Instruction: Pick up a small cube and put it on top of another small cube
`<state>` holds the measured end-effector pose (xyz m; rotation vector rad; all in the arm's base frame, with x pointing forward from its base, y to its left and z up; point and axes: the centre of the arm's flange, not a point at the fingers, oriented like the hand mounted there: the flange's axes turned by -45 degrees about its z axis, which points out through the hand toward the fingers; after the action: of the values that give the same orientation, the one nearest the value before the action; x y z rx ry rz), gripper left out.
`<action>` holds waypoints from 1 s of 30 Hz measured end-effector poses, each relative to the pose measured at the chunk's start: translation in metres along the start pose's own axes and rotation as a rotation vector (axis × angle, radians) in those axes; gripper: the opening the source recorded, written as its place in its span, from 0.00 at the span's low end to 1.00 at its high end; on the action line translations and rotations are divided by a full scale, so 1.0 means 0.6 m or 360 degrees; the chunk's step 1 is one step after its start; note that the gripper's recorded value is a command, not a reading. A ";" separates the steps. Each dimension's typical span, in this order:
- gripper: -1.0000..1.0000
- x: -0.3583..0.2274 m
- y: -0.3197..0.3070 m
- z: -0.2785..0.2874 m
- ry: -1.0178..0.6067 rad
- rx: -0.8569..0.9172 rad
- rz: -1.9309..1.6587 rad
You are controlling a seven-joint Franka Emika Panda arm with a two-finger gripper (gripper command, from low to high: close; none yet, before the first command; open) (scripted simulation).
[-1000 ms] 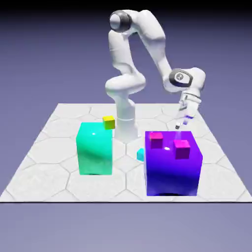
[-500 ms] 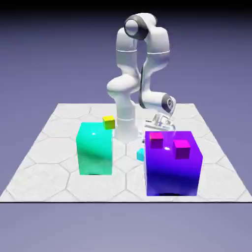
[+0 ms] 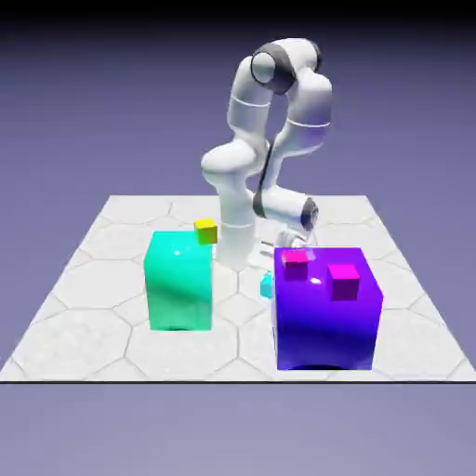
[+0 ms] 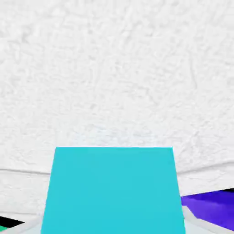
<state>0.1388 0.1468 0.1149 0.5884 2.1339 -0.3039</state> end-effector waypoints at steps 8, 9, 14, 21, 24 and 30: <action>0.00 -0.034 0.082 -0.030 -0.0026 0.0185 0.0456; 0.00 -0.038 0.104 -0.043 -0.0041 0.0180 0.0529; 0.00 -0.065 0.199 -0.117 -0.0069 0.0207 0.0904; 0.00 -0.158 0.323 -0.215 -0.0004 0.0405 0.1278; 0.00 -0.225 0.362 -0.220 0.0038 0.0522 0.1330; 0.00 -0.351 0.386 -0.152 0.0056 0.0653 0.1187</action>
<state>0.3005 0.3206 0.3387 1.5703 1.7331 -0.3051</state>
